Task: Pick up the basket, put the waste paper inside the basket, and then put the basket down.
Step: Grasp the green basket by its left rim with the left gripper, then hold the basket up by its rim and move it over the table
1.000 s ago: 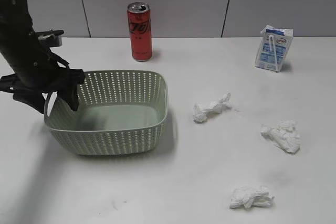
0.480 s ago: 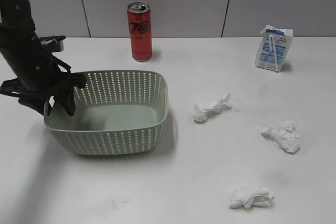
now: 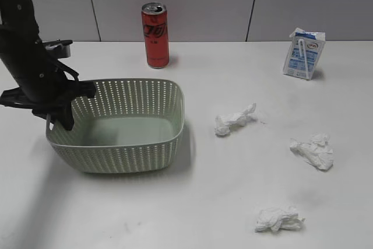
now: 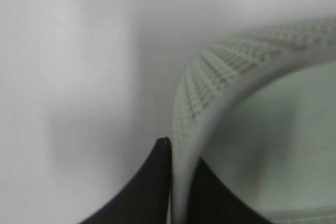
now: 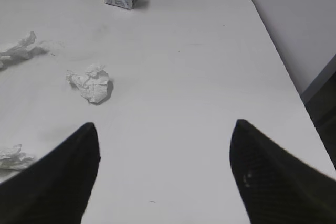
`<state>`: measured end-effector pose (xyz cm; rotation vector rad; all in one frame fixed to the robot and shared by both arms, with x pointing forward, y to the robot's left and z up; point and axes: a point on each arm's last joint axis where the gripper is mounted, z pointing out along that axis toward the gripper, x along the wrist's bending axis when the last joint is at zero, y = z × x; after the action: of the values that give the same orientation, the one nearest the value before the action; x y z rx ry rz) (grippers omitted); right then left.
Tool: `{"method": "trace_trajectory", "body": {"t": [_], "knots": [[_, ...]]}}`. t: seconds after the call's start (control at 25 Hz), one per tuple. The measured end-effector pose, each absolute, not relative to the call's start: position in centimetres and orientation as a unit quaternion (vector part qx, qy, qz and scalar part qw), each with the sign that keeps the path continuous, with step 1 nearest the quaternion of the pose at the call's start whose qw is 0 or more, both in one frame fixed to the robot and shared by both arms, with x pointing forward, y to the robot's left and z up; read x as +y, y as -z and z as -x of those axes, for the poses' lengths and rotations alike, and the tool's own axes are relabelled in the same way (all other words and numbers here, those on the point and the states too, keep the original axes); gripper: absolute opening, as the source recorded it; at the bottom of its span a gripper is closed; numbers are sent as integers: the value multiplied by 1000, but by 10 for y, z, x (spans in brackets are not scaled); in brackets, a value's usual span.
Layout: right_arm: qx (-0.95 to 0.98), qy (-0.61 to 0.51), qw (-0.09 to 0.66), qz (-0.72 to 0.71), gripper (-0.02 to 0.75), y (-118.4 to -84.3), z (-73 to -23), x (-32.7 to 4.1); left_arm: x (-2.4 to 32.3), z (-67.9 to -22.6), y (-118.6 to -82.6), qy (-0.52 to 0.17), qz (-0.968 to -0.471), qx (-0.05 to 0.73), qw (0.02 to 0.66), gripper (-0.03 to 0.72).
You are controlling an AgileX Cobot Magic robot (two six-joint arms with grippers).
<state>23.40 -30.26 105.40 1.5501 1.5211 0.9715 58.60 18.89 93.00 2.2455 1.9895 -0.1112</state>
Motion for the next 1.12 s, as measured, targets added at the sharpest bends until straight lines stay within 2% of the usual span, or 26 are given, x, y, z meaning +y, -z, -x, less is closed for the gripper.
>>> {"method": "trace_trajectory", "body": {"t": [0.2,0.6,0.88,1.12], "knots": [[593,-379,372,-605,583,-1054,-234,-303,190,-581,-947,35,-748,659,76,6],[593,-379,372,-605,582,-1054,-234,-303,198,-543,-1022,32,-752,649,110,6],[593,-379,372,-605,582,-1054,-234,-303,207,-500,-1028,39,-742,656,133,6],[596,-378,376,-601,582,-1055,-234,-303,211,-486,-1019,42,-740,659,128,6]]}}
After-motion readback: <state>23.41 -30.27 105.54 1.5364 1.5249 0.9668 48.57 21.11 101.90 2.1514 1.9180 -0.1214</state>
